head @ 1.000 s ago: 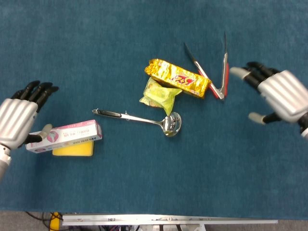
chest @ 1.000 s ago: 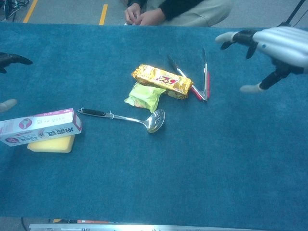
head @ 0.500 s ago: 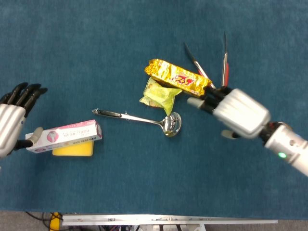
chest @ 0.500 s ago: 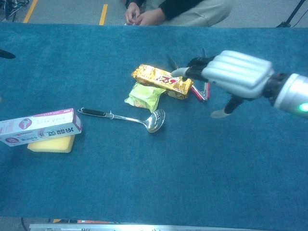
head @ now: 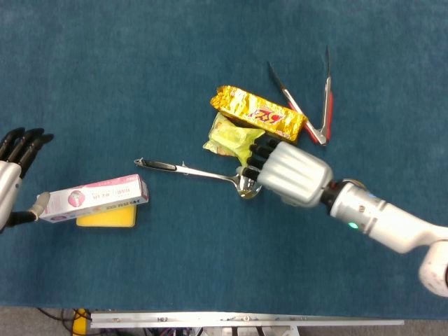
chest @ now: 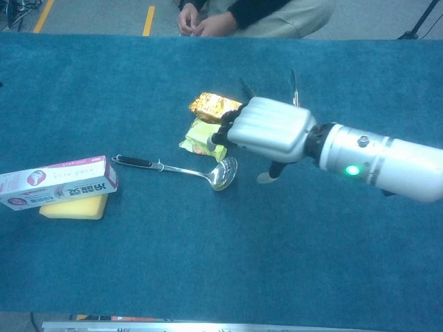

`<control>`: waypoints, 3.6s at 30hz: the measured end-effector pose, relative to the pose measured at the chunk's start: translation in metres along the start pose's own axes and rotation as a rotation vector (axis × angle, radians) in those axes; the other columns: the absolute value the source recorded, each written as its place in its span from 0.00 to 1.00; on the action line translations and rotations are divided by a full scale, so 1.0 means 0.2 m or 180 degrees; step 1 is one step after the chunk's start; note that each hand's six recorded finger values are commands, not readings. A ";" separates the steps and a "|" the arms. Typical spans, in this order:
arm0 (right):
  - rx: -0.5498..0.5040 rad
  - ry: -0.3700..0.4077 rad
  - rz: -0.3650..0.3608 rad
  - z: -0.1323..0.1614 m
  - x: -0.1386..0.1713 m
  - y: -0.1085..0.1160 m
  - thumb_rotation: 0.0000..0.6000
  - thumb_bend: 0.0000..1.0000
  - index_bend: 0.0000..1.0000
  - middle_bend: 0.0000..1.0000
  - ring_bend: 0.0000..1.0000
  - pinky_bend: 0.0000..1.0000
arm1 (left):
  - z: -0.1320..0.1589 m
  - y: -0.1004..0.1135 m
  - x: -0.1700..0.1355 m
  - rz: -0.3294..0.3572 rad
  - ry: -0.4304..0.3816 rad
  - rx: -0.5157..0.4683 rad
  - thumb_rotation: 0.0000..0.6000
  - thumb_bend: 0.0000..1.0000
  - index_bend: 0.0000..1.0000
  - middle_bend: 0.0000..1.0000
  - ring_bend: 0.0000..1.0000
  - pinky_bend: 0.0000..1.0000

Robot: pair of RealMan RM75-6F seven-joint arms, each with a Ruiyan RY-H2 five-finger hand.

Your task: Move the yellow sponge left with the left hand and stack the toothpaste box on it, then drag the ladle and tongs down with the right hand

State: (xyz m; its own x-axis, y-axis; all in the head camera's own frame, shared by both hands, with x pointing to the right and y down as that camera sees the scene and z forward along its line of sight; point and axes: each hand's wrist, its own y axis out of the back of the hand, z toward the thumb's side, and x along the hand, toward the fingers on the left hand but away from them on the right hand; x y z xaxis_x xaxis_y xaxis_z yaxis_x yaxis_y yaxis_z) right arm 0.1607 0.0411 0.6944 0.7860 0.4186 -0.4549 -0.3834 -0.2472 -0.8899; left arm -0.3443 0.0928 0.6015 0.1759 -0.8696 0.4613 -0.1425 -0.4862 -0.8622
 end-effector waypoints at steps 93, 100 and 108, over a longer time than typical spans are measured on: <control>0.0388 0.0129 -0.0097 0.13 -0.04 -0.19 1.00 0.34 0.76 0.70 0.50 0.48 | -0.03 -0.06 -0.06 -0.0194 -0.0028 -0.0189 1.00 0.34 0.11 0.08 0.05 0.19; 0.0353 0.0248 0.0002 0.13 0.21 -0.20 1.00 0.34 0.76 0.70 0.51 0.48 | 0.01 -0.07 -0.04 -0.0223 -0.0090 -0.0169 1.00 0.34 0.11 0.08 0.05 0.19; 0.0348 0.0316 0.0081 0.13 0.41 -0.24 1.00 0.34 0.76 0.70 0.51 0.48 | 0.07 -0.09 -0.01 -0.0267 -0.0179 -0.0140 1.00 0.34 0.11 0.08 0.05 0.19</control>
State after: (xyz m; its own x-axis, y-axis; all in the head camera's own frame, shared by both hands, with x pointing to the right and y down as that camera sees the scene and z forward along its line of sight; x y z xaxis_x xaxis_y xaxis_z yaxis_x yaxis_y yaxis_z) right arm 0.2308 0.1101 0.6995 0.8174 0.3237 -0.4765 -0.4500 -0.1578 -0.8790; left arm -0.3280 0.1045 0.6141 0.2432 -0.8200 0.5181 -0.1672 -0.5616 -0.8104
